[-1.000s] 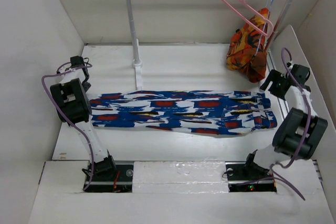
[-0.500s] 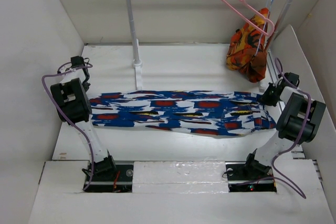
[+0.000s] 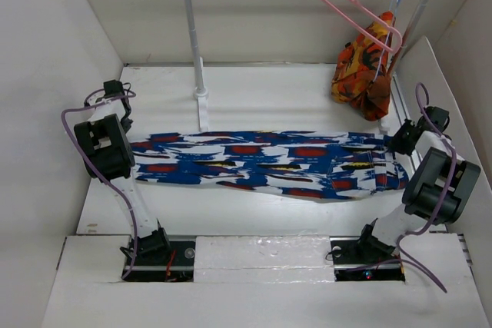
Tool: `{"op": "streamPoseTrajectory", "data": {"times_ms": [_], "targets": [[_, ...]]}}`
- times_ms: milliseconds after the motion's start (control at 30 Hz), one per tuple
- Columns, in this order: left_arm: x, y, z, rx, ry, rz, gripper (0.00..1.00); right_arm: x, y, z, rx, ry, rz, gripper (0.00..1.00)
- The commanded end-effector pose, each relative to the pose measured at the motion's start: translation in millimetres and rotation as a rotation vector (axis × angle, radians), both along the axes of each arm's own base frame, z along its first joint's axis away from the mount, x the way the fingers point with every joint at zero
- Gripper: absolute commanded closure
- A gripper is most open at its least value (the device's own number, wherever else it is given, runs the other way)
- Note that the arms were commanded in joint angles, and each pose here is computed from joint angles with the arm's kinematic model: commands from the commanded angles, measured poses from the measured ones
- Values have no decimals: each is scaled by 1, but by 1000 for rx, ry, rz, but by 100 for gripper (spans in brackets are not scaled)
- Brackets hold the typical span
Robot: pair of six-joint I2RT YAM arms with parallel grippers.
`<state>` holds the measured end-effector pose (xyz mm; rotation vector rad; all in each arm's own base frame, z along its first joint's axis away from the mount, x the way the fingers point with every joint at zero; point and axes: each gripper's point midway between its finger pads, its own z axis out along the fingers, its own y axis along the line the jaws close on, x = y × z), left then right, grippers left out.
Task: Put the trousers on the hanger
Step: Fold the trousers at the center of the board.
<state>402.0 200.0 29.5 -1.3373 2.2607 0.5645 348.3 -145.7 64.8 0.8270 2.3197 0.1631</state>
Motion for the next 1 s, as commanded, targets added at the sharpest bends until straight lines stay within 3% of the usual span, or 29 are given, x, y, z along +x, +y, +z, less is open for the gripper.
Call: {"op": "streamPoseTrajectory", "data": {"times_ms": [0, 200, 267, 300, 333, 400, 433, 533, 700, 800, 867, 967], "targets": [[13, 18, 18, 62, -52, 33, 100, 1, -40, 11, -117, -8, -107, 100], [36, 10, 27, 58, -96, -39, 100, 9, -26, 2, -75, -27, -55, 98], [45, -6, 32, 39, -111, -66, 100, 18, -14, 0, -43, -29, -13, 92], [49, -9, 41, 51, -131, -86, 96, 24, -14, 6, -41, -47, -8, 82], [50, -12, 42, 41, -134, -103, 79, 28, -10, 11, -36, -62, 10, 77], [49, -14, 58, 52, -145, -94, 63, 32, -5, 25, -38, -76, 30, 63], [47, -13, 65, 64, -152, -91, 44, 31, -4, 30, -40, -81, 34, 59], [34, -8, 92, 117, -176, -61, 35, 26, 3, 48, -43, -127, 42, 51], [3, -11, 99, 133, -216, -43, 40, 21, 20, 56, -41, -171, 71, 47], [-10, -17, 69, 95, -153, -40, 50, 21, 31, 44, 0, -157, 112, 51], [-15, -13, 49, 48, -102, -19, 70, 19, 30, 36, -6, -133, 120, 52], [-12, -9, 42, 34, -85, -15, 70, 17, 34, 29, 11, -114, 140, 50]]}}
